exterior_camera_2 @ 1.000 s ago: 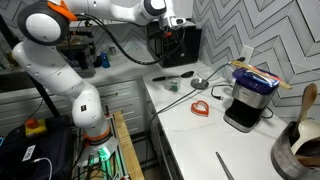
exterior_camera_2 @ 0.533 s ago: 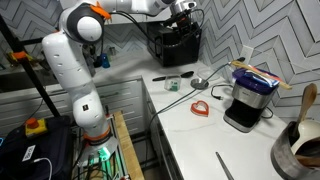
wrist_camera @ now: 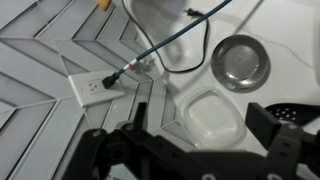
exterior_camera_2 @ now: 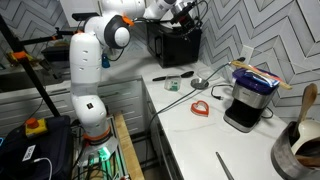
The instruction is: Pick up the measuring cup from the microwave top and put it on the metallic plate
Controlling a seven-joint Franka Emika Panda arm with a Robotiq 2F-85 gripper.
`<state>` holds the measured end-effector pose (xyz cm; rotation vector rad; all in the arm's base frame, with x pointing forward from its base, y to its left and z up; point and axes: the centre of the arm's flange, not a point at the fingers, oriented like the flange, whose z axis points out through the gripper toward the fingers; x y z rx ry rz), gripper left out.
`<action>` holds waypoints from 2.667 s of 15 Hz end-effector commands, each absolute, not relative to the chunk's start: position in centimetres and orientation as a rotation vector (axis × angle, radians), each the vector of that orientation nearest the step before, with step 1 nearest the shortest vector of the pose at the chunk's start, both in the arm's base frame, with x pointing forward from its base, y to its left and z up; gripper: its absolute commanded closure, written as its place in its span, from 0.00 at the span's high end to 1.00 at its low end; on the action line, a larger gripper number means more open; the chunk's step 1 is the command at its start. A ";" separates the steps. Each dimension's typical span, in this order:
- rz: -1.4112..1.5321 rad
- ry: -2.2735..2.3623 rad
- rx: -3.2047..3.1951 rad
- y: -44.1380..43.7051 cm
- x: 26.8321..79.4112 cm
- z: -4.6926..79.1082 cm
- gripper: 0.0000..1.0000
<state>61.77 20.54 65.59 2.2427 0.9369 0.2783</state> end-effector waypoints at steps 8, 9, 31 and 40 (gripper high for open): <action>0.583 1.123 2.167 22.0 63.4 67.4 1.00; 0.640 1.141 2.133 23.0 63.8 67.2 1.00; 1.136 1.716 2.316 28.9 69.5 62.3 1.00; 0.988 1.813 1.896 30.4 71.1 61.4 1.00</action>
